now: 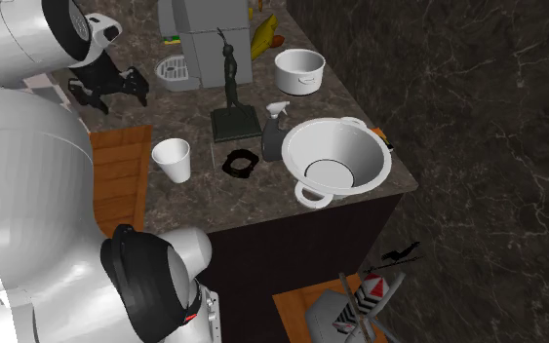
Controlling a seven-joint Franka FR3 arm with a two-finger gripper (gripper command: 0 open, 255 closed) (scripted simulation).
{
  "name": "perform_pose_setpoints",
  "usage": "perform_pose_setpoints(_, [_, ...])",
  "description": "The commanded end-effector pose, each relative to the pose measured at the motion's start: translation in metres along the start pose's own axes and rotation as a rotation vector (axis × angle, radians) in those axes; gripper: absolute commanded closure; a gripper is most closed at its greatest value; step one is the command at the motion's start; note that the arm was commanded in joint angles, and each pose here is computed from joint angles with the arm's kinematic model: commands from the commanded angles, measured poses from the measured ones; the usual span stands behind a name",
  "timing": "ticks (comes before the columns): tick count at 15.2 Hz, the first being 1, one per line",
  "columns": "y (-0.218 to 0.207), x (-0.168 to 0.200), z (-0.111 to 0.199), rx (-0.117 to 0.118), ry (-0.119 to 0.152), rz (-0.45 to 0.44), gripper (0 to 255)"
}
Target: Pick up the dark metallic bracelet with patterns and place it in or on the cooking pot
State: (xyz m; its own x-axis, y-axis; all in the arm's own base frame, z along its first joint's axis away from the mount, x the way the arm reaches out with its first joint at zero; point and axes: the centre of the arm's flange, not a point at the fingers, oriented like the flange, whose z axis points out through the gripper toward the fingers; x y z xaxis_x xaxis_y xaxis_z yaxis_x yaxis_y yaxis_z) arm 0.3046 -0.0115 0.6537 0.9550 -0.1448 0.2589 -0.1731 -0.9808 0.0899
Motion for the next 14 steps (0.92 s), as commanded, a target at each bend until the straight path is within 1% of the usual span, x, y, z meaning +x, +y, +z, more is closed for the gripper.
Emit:
perform_pose_setpoints(1, [0.0,0.0,0.0,0.0,0.0,0.0,0])
perform_pose_setpoints(14, [0.112,0.009,0.138,0.056,-0.107,0.094,0])
